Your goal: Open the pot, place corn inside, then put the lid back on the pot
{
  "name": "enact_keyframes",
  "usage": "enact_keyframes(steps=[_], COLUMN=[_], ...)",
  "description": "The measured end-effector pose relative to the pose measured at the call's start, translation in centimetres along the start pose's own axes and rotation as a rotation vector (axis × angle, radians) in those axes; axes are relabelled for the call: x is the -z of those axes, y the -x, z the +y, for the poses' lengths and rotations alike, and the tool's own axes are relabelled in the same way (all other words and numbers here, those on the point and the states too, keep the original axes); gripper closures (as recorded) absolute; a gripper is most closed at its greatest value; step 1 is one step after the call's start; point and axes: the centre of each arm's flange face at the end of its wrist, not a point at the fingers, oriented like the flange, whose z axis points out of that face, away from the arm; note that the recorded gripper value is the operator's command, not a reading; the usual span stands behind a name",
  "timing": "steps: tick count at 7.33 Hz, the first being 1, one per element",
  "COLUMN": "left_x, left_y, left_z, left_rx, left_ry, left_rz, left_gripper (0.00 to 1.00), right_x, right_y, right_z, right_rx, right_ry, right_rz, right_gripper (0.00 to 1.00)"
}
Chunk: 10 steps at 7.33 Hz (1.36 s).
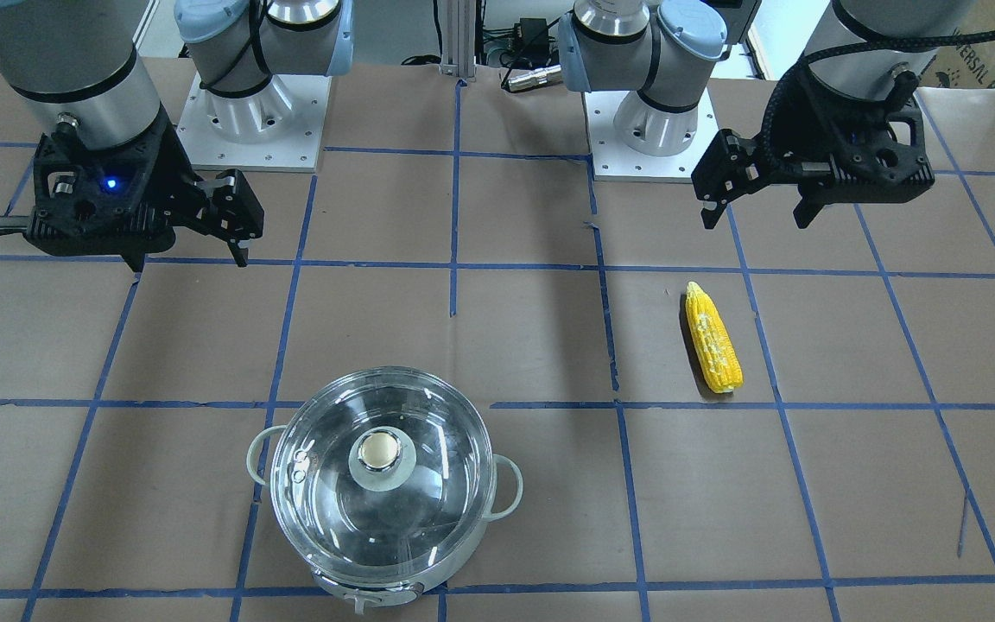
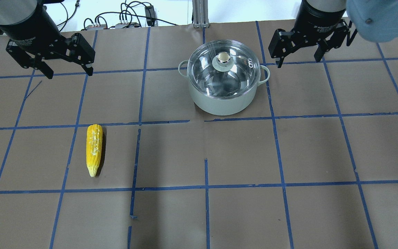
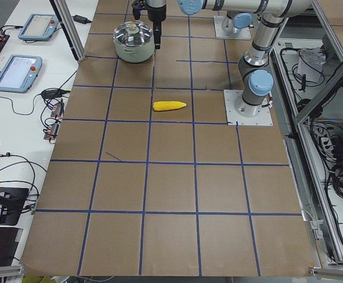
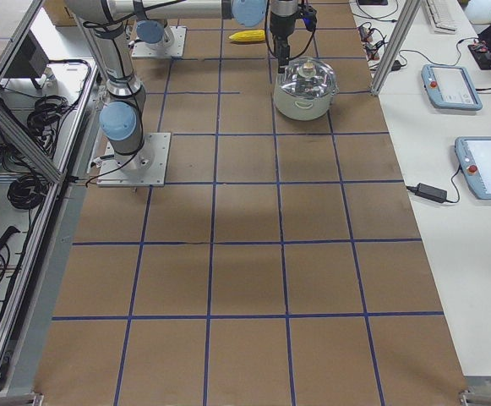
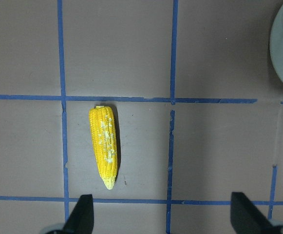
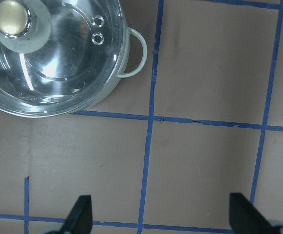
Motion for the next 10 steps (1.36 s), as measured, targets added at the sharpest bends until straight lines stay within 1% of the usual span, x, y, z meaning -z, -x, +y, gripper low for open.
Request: enact_keyframes(steps=[10], left_x=[-0.17], left_y=[-0.25], left_z=[0.1], left_rx=[-0.005], left_ry=[0.003], left_rz=[0.002], left_gripper=[0.0], right_x=[-0.74], right_y=[-0.23], right_z=[-0.71], right_rx=[-0.006], right_ry=[0.002], right_rz=[-0.006], right_gripper=[0.0])
